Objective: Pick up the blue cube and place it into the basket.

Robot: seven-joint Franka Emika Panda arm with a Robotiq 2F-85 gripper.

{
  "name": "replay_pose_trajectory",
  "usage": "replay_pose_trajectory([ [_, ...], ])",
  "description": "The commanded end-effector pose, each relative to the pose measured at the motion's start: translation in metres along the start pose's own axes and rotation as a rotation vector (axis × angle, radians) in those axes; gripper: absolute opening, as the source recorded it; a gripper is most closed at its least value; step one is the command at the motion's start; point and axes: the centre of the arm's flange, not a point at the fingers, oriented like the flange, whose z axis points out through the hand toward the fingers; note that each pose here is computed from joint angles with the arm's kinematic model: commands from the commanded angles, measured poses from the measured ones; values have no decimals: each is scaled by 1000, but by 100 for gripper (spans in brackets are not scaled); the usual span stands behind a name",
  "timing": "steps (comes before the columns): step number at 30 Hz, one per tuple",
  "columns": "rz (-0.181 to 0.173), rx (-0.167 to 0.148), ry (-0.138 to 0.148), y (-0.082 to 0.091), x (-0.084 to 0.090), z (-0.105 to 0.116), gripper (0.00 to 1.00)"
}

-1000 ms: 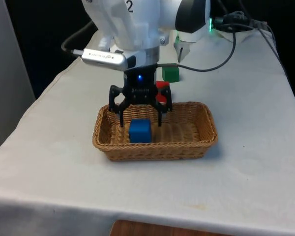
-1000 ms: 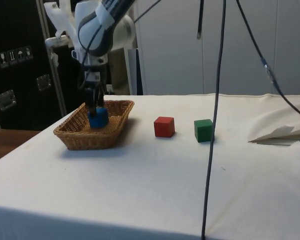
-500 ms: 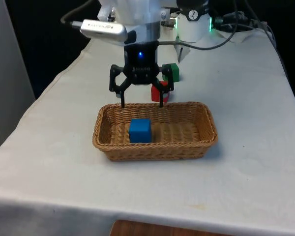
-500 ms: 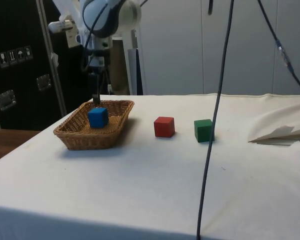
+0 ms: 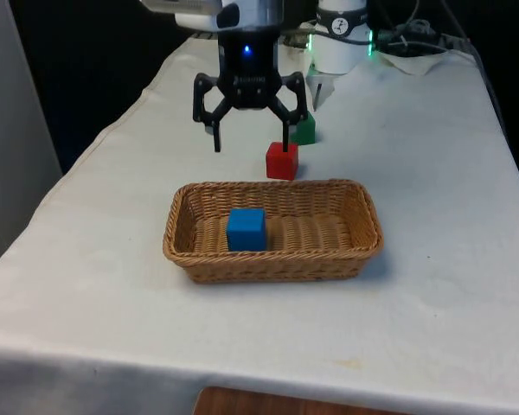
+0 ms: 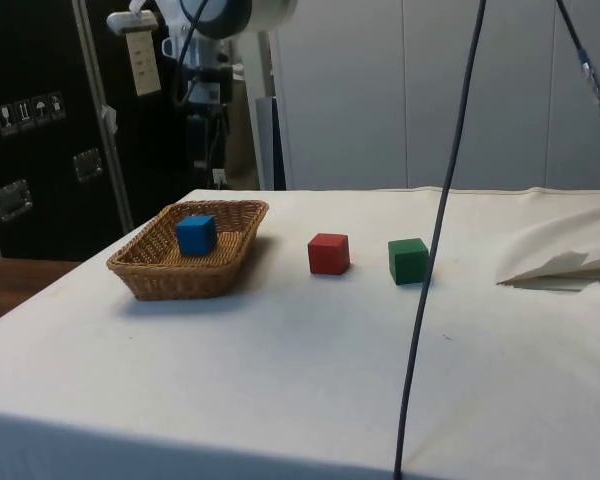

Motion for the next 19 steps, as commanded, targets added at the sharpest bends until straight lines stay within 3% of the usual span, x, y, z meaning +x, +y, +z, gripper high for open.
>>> replay_pose_trajectory([
  [1,4,-7,-2,0,-4,-5,100],
  [2,0,0,0,0,0,0,100],
  [10,14,-3,8,-3,-16,-25,100],
  [19,17,10,12,-6,-22,-31,100],
])
